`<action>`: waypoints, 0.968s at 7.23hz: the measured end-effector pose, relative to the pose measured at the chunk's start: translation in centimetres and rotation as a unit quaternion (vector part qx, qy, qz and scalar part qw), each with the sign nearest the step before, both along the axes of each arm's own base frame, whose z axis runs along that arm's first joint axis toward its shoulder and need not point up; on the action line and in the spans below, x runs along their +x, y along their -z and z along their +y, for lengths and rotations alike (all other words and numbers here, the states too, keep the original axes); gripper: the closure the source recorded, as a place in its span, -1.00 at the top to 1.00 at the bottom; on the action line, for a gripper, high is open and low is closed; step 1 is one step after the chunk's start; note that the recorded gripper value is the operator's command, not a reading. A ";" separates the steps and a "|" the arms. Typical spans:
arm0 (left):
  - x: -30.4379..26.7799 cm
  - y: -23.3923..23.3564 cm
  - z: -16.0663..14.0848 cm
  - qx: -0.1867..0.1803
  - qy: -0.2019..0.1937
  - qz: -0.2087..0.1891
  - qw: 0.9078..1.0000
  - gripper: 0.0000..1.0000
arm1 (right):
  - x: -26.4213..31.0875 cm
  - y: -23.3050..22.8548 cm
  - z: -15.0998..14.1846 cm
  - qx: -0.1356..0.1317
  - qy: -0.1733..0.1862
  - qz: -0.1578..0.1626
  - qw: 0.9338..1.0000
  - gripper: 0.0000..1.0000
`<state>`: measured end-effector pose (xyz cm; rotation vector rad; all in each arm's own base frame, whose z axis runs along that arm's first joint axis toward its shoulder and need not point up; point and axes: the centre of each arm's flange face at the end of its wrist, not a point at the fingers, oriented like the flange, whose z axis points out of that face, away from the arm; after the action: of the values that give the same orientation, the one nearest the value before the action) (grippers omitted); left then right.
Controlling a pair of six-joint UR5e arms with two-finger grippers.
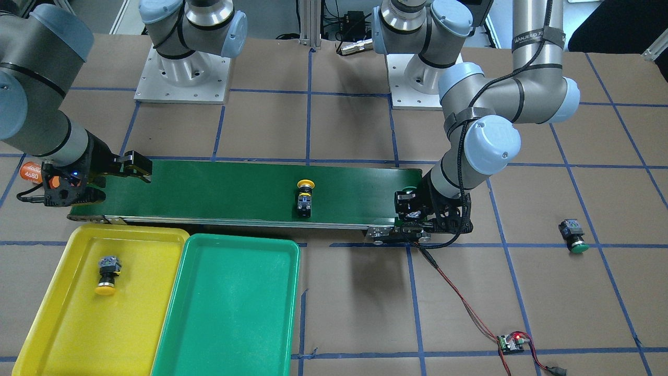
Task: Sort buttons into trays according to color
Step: 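Set green button on belt with left gripper while right gripper returns, then grasp the last green-capped button with the left gripper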
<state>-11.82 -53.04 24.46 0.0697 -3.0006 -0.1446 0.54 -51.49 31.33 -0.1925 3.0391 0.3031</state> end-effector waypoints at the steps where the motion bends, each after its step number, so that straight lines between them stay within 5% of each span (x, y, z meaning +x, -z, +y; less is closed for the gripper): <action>1: 0.0 -0.2 0.2 0.001 -0.004 -0.002 1.000 1.00 | 0.8 0.0 0.0 -0.001 -0.030 -0.004 1.000 1.00; 4: 1.3 -4.6 -0.4 0.008 -0.012 -0.022 1.000 1.00 | 1.5 0.5 -0.3 0.003 -0.022 -0.001 1.000 1.00; 7: 13.3 -9.7 -3.2 0.013 -0.043 -0.056 0.997 1.00 | 1.6 1.0 -0.2 0.014 0.019 0.004 1.000 1.00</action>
<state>1.46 -56.23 34.13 0.2163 -3.1004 -0.1759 2.15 -51.69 30.33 -0.1321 3.0401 0.3453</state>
